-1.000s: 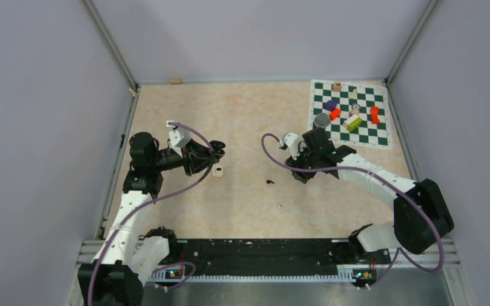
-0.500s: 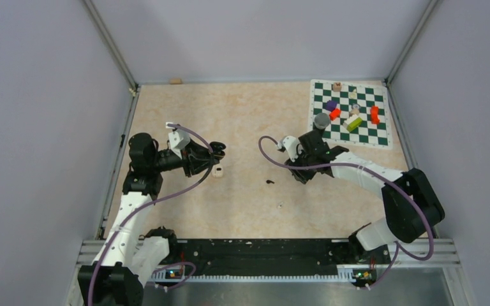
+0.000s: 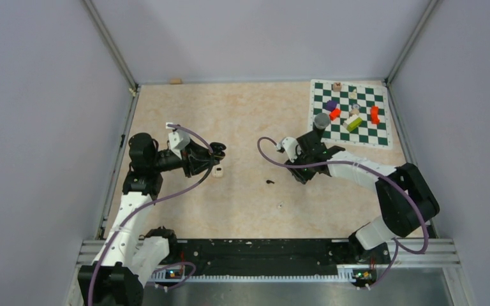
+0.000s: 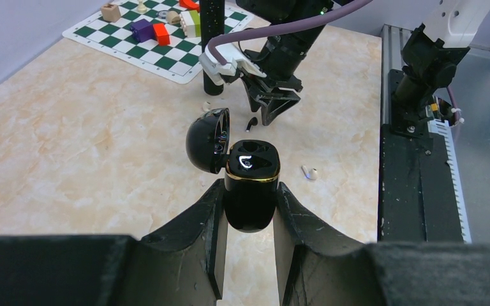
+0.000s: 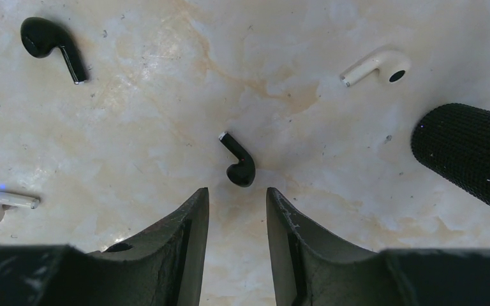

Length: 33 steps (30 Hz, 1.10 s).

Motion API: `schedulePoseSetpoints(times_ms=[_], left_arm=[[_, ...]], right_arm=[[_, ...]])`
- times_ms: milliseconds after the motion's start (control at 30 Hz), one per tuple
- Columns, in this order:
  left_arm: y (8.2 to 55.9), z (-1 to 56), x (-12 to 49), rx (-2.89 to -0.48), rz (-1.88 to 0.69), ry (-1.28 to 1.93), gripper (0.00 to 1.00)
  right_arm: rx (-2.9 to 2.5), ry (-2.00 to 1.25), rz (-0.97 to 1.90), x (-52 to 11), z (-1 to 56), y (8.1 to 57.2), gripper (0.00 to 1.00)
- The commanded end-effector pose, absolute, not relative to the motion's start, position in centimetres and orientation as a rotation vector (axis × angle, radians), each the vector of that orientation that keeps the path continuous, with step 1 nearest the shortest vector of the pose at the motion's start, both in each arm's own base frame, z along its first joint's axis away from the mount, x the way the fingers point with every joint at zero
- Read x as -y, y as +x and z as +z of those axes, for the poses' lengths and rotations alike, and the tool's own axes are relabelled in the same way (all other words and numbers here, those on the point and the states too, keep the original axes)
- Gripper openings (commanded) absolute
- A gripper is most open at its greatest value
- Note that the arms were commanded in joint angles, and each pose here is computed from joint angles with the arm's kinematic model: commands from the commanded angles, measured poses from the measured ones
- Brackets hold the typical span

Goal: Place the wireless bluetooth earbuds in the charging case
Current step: Pick up the right earbud from the center of the board.

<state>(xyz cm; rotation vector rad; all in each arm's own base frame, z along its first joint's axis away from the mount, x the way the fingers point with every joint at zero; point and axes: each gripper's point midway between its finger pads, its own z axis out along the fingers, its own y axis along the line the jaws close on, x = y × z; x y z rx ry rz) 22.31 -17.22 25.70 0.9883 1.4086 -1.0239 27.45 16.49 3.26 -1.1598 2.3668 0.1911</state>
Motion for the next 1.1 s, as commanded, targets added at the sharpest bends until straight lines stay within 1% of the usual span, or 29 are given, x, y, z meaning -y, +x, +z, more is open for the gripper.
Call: schedulePoseSetpoints(times_ms=[0,267,467,633,700,867,1067], left_arm=[[21.9,26.6,17.3,-1.342,-1.006,1.034,0.00],[21.8,26.6,17.3,-1.340,-1.013,1.038,0.00],[21.7,26.6,17.4,-1.338,-1.015,1.041,0.00],[21.8,26.5,17.4,-1.339,-1.014,1.041,0.00],[21.8,26.5,17.4,-1.338,-1.014,1.042,0.00],[21.8,26.4,17.4,-1.339,-1.017,1.043,0.00],[22.0,26.2,17.4,-1.349,-1.013,1.034,0.00]], right_arm=[[-2.349,-1.115,0.177,-16.7,3.3,28.5,0.38],[-2.369,-1.124,0.181,-16.8,2.6,28.6,0.37],[-2.361,-1.127,0.182,-16.9,2.5,28.8,0.29],[-2.345,-1.122,0.194,-17.2,2.9,29.0,0.27],[-2.338,-1.120,0.198,-17.3,3.0,29.1,0.21],[-2.318,-1.117,0.215,-17.7,3.5,29.2,0.11],[-2.279,-1.118,0.232,-18.0,4.7,29.3,0.10]])
